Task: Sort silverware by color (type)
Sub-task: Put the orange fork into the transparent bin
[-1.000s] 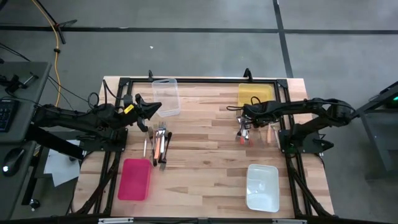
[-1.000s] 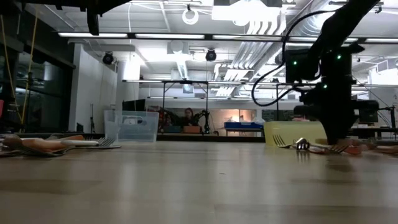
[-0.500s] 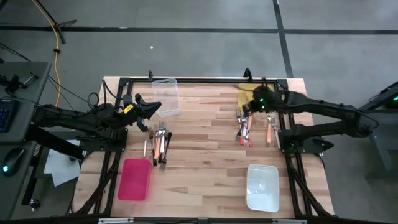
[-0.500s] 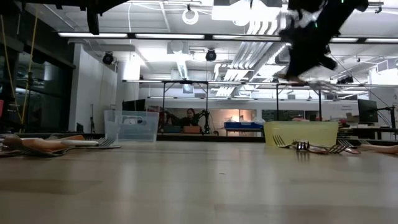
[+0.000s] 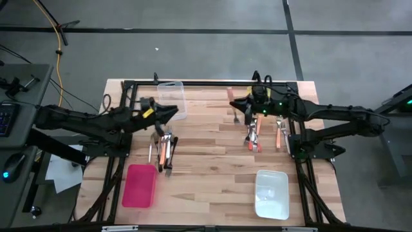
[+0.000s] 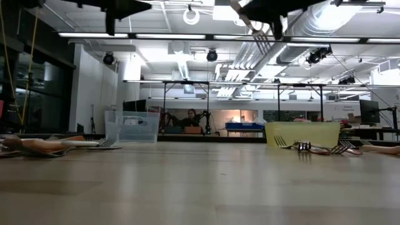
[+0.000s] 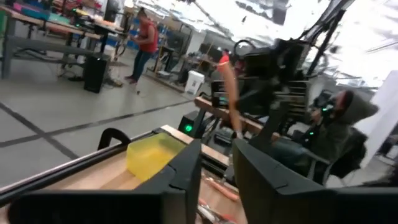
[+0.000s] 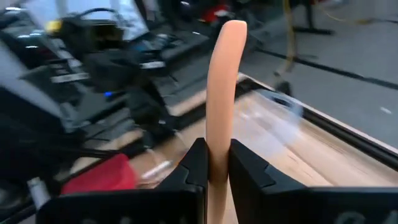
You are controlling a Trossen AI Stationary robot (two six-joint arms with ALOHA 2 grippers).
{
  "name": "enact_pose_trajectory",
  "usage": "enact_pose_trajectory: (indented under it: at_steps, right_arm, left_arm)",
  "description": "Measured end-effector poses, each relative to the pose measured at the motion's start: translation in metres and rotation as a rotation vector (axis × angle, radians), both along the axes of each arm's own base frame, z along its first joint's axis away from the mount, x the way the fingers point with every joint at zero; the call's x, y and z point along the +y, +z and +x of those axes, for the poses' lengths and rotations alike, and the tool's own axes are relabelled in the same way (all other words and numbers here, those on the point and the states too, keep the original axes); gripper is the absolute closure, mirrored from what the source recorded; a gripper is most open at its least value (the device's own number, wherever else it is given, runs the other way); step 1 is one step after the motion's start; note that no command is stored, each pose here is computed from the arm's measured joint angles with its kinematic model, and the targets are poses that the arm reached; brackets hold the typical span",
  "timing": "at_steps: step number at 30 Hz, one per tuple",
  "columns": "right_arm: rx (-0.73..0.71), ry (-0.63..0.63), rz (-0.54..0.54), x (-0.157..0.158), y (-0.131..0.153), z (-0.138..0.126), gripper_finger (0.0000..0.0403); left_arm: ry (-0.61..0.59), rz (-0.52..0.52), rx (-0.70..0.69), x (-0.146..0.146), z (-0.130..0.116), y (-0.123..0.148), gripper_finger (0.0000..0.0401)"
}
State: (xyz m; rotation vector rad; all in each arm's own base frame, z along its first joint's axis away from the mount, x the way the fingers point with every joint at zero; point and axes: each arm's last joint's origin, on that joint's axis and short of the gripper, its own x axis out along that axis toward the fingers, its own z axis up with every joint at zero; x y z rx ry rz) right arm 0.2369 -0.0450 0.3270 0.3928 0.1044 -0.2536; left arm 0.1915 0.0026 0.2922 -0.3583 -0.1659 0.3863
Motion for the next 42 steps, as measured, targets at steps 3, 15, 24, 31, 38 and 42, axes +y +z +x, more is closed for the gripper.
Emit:
enact_pose_trajectory:
  at_steps: [3,15,24,31,38,42]
  right_arm:
    - [-0.064,0.038,-0.014,0.005,0.001,0.012,0.0379]
    - [-0.248,0.125,-0.06,0.013,0.0,0.042,0.0379]
    - [-0.342,0.201,-0.047,0.016,0.002,0.048,0.0379]
    - [-0.333,0.202,-0.076,0.016,0.001,0.05,0.0379]
    - [-0.332,0.202,-0.079,0.016,0.001,0.05,0.0379]
    - [-0.329,0.2,-0.08,0.016,0.0,0.05,0.0365]
  left_arm:
    - [-0.039,0.002,0.041,0.004,0.021,0.003,0.0282]
    - [-0.295,0.01,0.108,0.008,0.102,0.017,0.0201]
    - [-0.333,0.015,0.041,0.008,0.131,0.013,0.0199]
    - [-0.344,0.012,0.01,0.008,0.14,0.005,0.02]
    - [-0.311,0.002,0.007,0.01,0.142,0.004,0.027]
    - [-0.29,0.008,0.008,0.011,0.142,0.004,0.0364]
